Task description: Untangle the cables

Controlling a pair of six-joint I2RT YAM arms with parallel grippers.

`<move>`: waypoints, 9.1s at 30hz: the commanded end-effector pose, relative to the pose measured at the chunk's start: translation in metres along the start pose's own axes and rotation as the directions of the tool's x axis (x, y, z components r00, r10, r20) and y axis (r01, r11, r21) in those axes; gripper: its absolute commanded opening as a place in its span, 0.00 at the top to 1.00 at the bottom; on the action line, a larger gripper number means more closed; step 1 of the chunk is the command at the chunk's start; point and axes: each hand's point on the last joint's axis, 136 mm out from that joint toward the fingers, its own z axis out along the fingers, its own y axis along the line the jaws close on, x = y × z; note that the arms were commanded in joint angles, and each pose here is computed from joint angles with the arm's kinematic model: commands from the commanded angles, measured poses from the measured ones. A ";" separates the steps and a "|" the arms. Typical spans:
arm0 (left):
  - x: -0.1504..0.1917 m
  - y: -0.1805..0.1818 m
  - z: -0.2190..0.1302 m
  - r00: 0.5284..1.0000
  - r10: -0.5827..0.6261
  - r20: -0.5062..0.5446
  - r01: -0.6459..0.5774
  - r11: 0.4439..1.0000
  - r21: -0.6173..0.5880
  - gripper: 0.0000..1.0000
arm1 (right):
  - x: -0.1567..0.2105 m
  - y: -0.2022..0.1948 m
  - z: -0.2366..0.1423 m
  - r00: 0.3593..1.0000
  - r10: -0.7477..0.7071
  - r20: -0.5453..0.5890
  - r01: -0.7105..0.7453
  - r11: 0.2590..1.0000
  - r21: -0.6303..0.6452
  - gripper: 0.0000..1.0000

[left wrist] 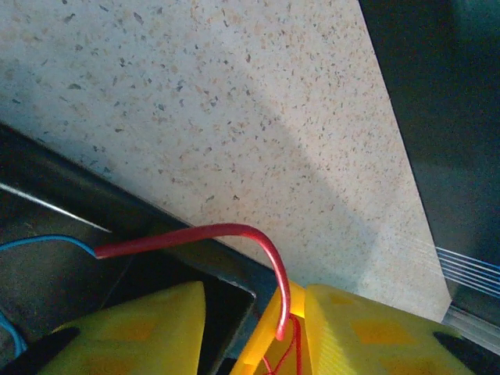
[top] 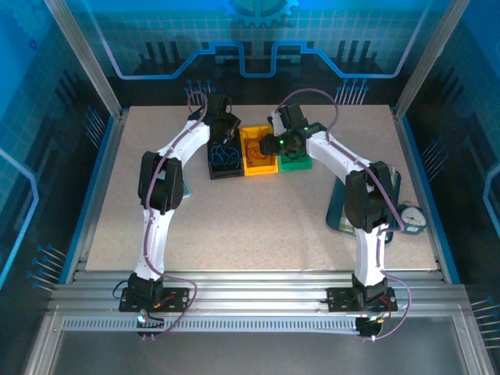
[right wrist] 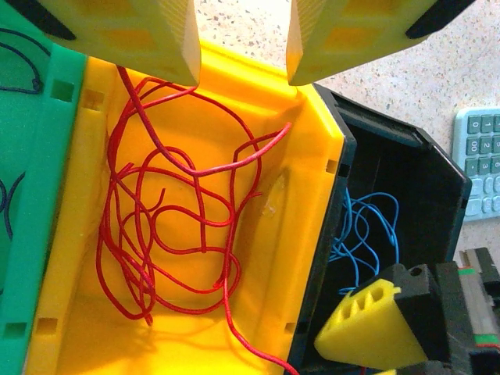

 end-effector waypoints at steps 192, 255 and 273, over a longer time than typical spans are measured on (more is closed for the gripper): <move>0.044 0.071 -0.108 0.984 0.167 0.057 -0.154 0.971 -0.180 0.57 | 0.050 0.023 0.012 0.986 -0.043 -0.161 0.036 0.998 -0.046 0.92; -0.050 0.180 -0.234 0.709 0.527 0.469 -0.259 0.813 -0.521 0.01 | 0.019 -0.156 -0.129 0.858 -0.338 0.386 -0.127 0.590 0.797 0.00; -0.081 0.249 -0.219 0.574 0.712 0.404 -0.350 0.660 -0.665 0.01 | 0.077 -0.208 -0.099 0.913 -0.332 0.236 0.054 0.672 0.739 0.00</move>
